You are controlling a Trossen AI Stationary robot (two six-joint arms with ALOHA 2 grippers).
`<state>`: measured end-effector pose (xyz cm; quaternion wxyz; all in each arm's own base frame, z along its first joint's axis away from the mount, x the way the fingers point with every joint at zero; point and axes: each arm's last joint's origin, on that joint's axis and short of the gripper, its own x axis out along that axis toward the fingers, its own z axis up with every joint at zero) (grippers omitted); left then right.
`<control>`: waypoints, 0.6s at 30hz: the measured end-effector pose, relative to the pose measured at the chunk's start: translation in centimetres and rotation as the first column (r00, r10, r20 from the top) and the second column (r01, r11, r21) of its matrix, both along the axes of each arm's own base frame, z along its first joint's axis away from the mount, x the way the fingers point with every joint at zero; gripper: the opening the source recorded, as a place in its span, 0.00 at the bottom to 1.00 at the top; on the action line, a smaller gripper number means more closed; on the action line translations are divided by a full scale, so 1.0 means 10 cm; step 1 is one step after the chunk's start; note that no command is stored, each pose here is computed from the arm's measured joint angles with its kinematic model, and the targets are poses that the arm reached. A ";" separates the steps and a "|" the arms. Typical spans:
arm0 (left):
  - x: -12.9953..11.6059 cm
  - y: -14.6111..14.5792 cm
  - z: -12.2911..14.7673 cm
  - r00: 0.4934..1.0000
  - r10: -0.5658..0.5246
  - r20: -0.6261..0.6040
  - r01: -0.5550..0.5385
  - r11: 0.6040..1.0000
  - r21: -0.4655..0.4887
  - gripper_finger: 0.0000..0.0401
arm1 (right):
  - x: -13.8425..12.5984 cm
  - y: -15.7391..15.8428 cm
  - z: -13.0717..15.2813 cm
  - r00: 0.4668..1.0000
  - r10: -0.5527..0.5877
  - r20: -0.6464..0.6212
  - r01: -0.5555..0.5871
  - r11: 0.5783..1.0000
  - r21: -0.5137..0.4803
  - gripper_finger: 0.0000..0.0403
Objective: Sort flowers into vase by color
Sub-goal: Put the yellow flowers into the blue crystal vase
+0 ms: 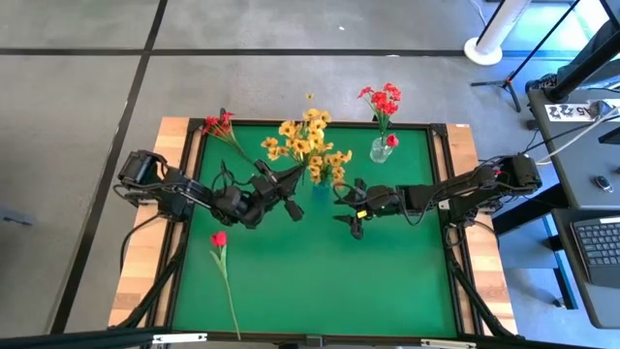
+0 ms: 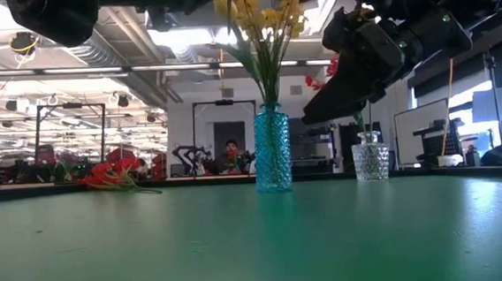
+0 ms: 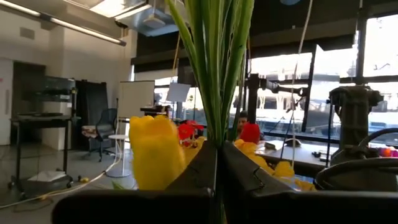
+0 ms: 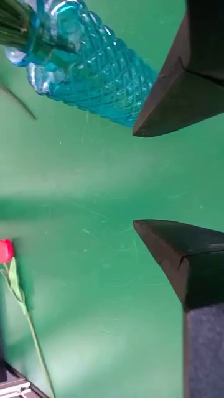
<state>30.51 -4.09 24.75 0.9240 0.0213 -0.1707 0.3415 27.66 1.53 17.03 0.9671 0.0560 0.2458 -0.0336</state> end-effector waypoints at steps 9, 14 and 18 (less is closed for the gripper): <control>-0.12 -0.34 0.07 0.998 -0.051 0.021 0.051 0.998 0.040 0.00 | -0.02 0.00 -0.04 0.999 -0.001 -0.046 0.001 1.000 0.000 0.56; -0.16 -0.52 0.08 0.987 -0.159 0.030 0.157 0.985 0.075 0.00 | -0.03 0.00 -0.04 0.999 -0.008 -0.051 0.009 1.000 0.013 0.56; -0.07 -0.50 -0.08 0.983 -0.185 0.002 0.185 0.980 0.072 0.00 | -0.03 0.00 -0.04 0.999 0.006 -0.051 -0.005 1.000 0.024 0.56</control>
